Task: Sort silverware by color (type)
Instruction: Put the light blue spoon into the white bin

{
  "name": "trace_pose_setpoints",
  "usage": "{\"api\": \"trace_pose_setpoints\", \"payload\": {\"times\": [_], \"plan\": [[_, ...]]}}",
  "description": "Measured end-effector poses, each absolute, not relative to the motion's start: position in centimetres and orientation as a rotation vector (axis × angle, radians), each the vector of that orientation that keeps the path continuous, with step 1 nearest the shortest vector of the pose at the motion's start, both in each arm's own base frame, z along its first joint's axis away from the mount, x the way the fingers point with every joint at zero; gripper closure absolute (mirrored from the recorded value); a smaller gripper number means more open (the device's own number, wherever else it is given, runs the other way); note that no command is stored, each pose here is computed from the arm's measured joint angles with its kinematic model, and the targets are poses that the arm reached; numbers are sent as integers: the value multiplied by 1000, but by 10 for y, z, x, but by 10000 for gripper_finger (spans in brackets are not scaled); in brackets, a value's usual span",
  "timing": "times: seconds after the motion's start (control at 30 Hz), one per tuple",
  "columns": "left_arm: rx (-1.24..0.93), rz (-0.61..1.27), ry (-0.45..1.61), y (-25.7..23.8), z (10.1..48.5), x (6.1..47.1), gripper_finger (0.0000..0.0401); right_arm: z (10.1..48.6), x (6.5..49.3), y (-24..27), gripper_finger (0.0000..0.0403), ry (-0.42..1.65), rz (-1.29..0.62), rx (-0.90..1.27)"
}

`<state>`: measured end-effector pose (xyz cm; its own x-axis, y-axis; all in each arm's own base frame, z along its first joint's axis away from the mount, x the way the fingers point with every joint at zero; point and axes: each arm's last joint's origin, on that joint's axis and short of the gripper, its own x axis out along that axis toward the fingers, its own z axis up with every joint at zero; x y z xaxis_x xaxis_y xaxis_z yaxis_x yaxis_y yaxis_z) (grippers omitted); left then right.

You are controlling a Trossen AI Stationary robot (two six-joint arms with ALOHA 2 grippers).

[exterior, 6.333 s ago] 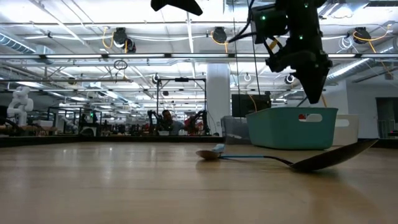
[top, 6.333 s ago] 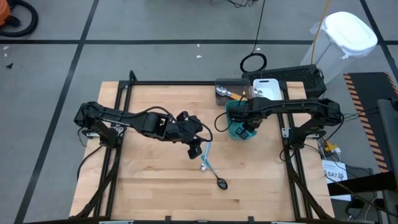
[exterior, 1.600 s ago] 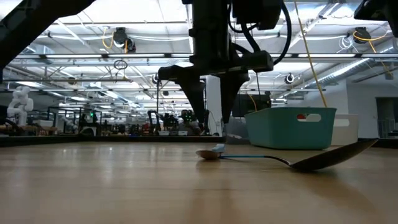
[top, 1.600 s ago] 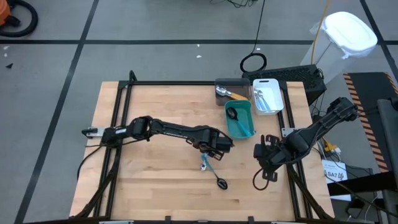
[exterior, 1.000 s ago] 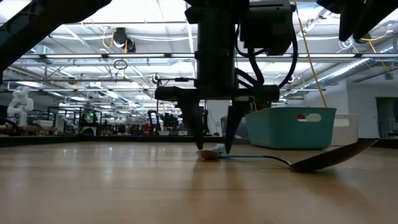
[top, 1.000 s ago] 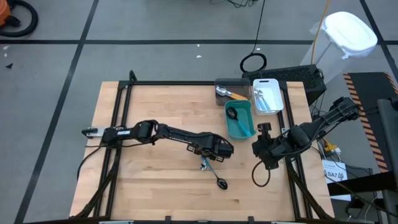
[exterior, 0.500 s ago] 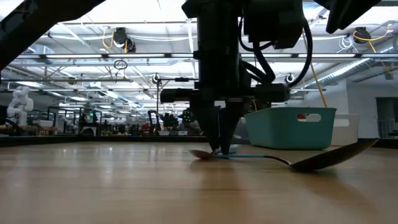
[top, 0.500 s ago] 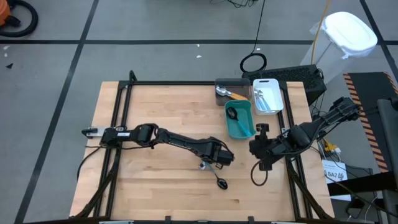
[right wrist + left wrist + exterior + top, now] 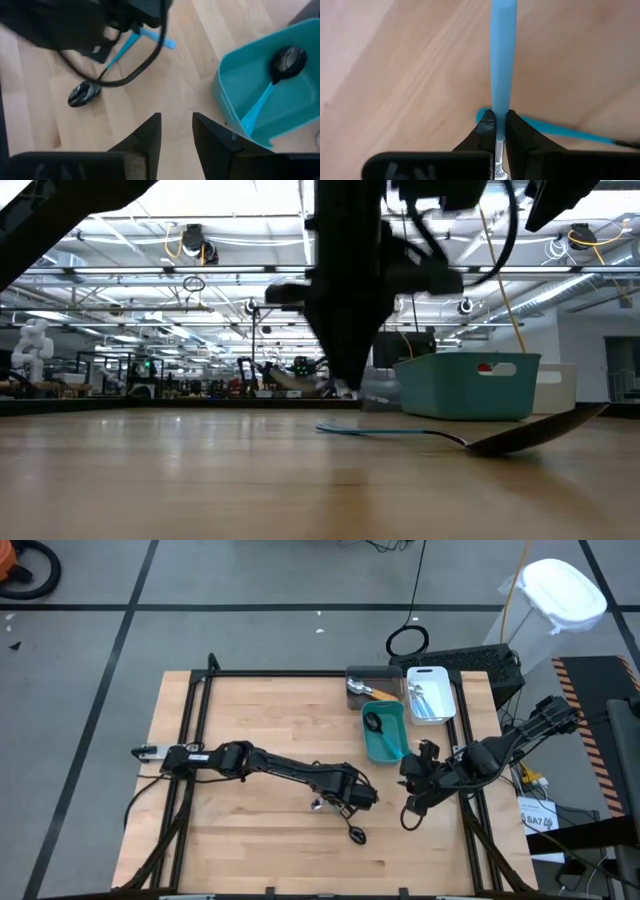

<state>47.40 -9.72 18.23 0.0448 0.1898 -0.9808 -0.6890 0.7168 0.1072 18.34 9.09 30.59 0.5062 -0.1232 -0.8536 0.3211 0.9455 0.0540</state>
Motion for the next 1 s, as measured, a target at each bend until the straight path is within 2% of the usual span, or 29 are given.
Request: {"api": "trace_pose_setpoints", "payload": {"times": [0.3,0.47,0.63,1.0], "plan": [[-265,467,1328,-117,217,468,388,306,183,92,296,1014,-312,355],[-130,331,1331,-133,226,462,388,308,186,96,296,1007,-264,464],[-26,259,1301,-142,245,453,388,318,186,100,296,970,-266,543],[143,137,1196,-136,307,428,388,354,197,104,296,700,-240,593]]}}
